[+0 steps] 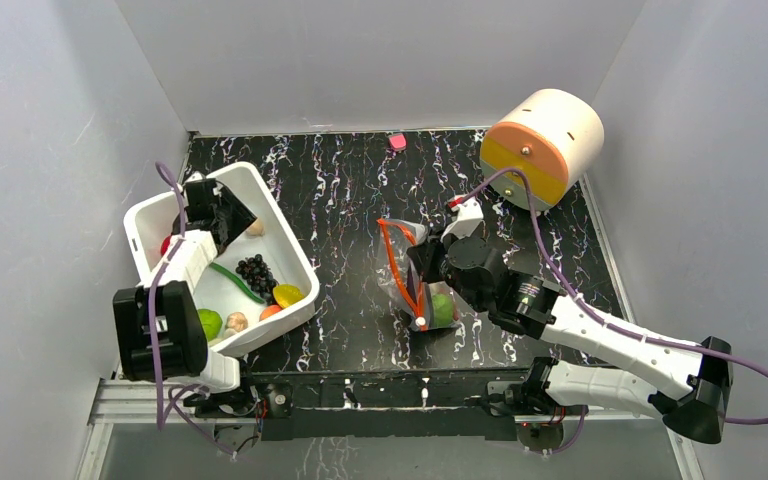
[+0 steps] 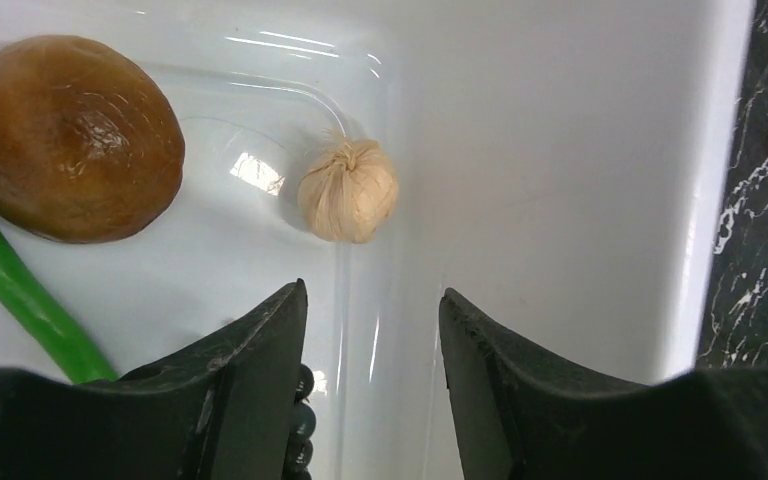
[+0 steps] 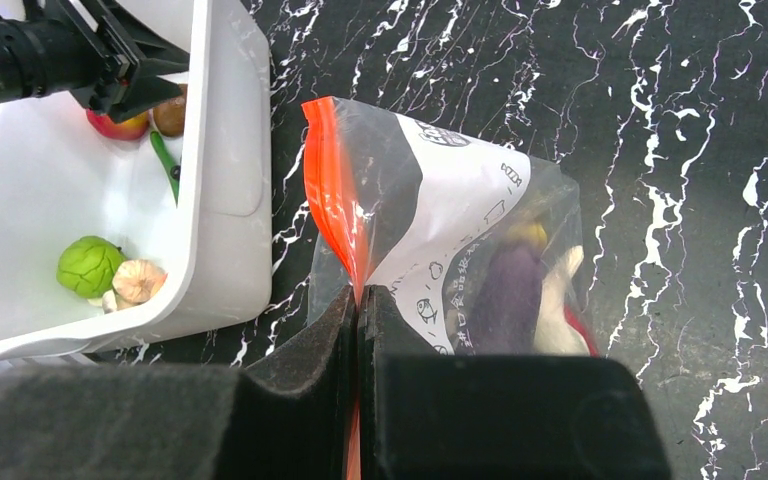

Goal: Place the food in the zip-top bag and seal the zipper
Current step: Pick up the fake vegetable from the bin.

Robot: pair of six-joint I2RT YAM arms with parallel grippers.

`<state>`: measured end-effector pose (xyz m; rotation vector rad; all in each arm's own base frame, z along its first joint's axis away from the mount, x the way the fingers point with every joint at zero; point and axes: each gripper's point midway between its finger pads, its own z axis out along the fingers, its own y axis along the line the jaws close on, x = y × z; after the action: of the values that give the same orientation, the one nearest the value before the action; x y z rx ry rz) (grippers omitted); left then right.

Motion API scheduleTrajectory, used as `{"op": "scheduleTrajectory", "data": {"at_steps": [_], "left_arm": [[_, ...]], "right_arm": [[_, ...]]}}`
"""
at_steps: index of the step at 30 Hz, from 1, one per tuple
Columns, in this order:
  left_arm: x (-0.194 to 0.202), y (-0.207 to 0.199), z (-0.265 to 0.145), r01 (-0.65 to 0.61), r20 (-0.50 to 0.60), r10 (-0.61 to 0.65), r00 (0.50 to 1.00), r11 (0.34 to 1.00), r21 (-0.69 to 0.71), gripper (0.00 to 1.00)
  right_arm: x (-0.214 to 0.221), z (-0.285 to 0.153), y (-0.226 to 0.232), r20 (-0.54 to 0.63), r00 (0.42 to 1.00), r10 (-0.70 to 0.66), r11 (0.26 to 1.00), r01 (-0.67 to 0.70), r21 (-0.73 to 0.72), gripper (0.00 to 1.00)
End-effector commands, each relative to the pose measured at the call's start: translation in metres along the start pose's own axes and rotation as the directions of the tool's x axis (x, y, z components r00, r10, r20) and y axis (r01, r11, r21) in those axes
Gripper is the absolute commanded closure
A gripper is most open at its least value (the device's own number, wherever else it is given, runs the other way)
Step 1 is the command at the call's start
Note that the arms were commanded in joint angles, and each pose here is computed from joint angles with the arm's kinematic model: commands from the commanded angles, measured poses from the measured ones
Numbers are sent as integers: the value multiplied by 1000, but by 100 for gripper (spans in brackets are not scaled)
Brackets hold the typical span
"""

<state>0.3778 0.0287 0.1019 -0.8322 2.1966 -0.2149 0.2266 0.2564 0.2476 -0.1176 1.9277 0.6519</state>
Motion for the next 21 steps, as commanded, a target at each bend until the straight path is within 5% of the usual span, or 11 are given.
{"op": "scheduleTrajectory", "data": {"at_steps": [1,21], "left_arm": [[-9,-4,12,-1,15,1,1000,1000,31,50],[7,11,58,10,-79,-8,997,1000,16,48]], "right_arm": [[-22,-5,5,75,997,36,999,-34,-20,100],[-20,-5,7,67,997,37,999,-35,-28,100]]}}
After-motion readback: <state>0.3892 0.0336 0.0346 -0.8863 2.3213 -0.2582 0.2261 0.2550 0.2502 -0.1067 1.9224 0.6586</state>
